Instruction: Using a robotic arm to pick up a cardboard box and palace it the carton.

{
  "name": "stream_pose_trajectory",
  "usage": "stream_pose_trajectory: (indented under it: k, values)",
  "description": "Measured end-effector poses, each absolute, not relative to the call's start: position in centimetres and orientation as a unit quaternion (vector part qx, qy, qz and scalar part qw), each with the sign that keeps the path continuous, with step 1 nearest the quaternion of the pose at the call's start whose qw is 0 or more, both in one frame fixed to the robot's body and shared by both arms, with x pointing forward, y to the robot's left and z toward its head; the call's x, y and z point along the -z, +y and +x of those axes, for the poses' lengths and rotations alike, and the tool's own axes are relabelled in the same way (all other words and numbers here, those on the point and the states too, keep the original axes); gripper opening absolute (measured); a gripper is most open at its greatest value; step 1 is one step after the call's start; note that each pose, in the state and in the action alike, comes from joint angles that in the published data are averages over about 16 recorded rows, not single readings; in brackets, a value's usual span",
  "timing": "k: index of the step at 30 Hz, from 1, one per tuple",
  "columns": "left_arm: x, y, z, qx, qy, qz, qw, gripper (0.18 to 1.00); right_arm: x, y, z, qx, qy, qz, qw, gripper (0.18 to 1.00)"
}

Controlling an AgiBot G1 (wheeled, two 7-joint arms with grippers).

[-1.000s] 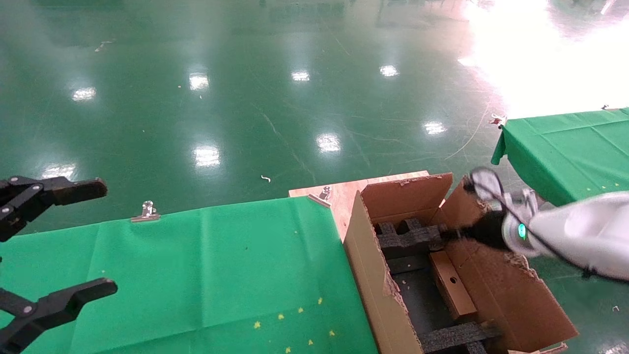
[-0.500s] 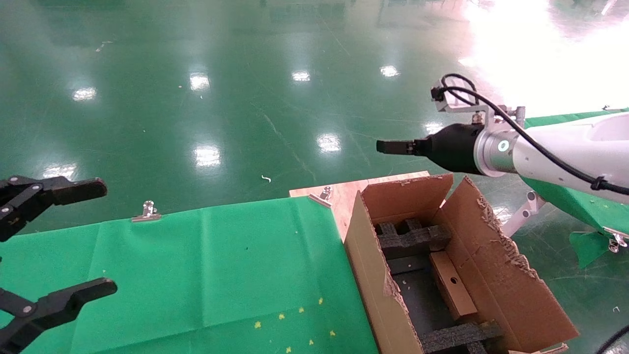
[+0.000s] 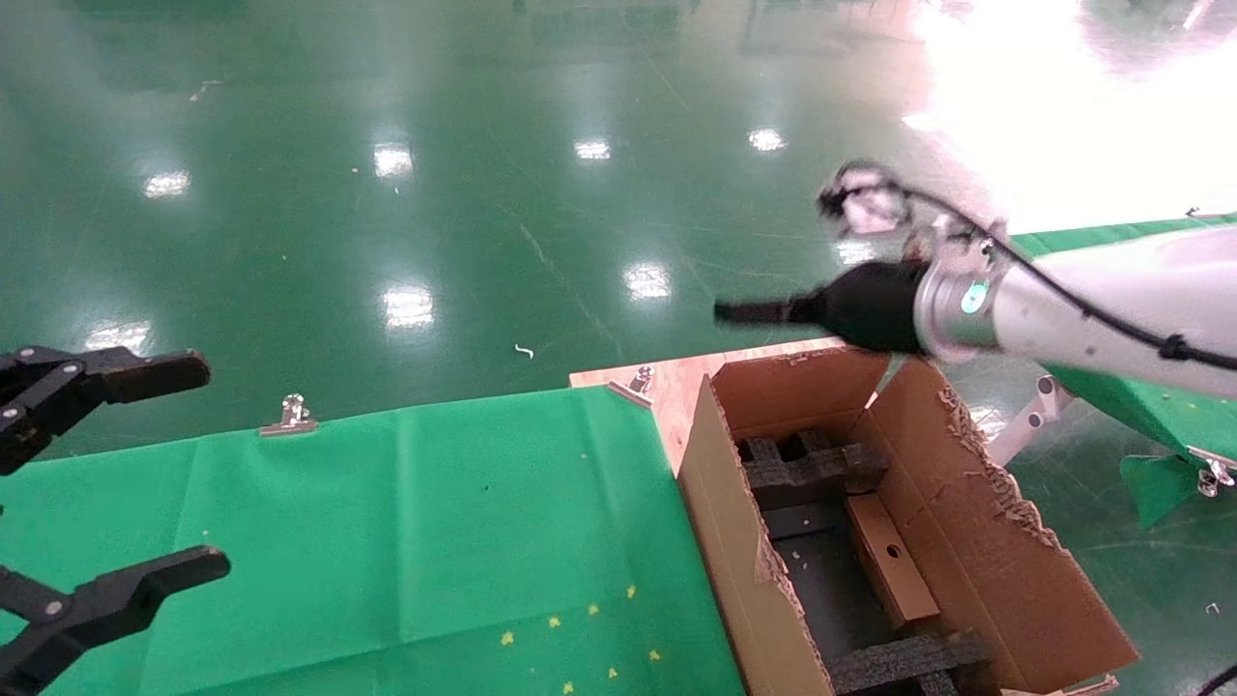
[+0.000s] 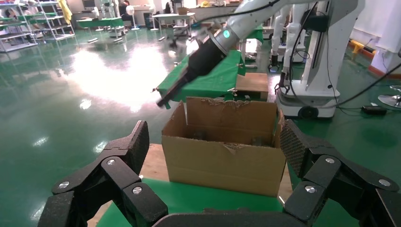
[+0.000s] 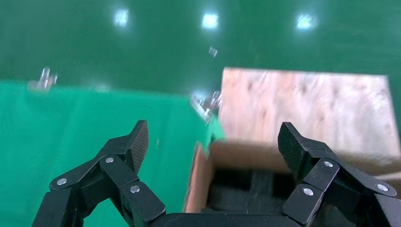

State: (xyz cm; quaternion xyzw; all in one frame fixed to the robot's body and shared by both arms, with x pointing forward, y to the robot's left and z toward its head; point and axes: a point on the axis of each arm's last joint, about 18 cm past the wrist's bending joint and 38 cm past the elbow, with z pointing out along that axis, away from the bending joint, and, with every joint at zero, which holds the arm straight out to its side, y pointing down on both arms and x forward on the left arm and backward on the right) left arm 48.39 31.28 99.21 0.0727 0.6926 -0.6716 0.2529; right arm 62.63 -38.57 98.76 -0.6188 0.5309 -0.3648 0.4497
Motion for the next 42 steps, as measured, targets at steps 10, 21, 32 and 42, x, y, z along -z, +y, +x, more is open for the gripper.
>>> stream_pose_trajectory:
  k: [10, 21, 32, 42]
  values:
    - [-99.2, 31.3, 48.4, 0.672, 0.693, 0.073, 0.253, 1.001, -97.1, -35.8, 61.6, 0.307, 0.480, -0.688, 0.450, 1.001]
    - [-99.2, 31.3, 48.4, 0.672, 0.693, 0.073, 0.253, 1.001, -96.1, -32.7, 59.4, 0.245, 0.380, -0.753, 0.478, 1.001]
    - [-99.2, 31.3, 48.4, 0.672, 0.693, 0.073, 0.253, 1.001, -96.4, -30.3, 56.2, 0.204, 0.238, -0.786, 0.533, 1.001]
    - [-99.2, 31.3, 48.4, 0.672, 0.693, 0.073, 0.253, 1.001, -97.6, -29.4, 52.4, 0.200, 0.082, -0.774, 0.596, 1.001]
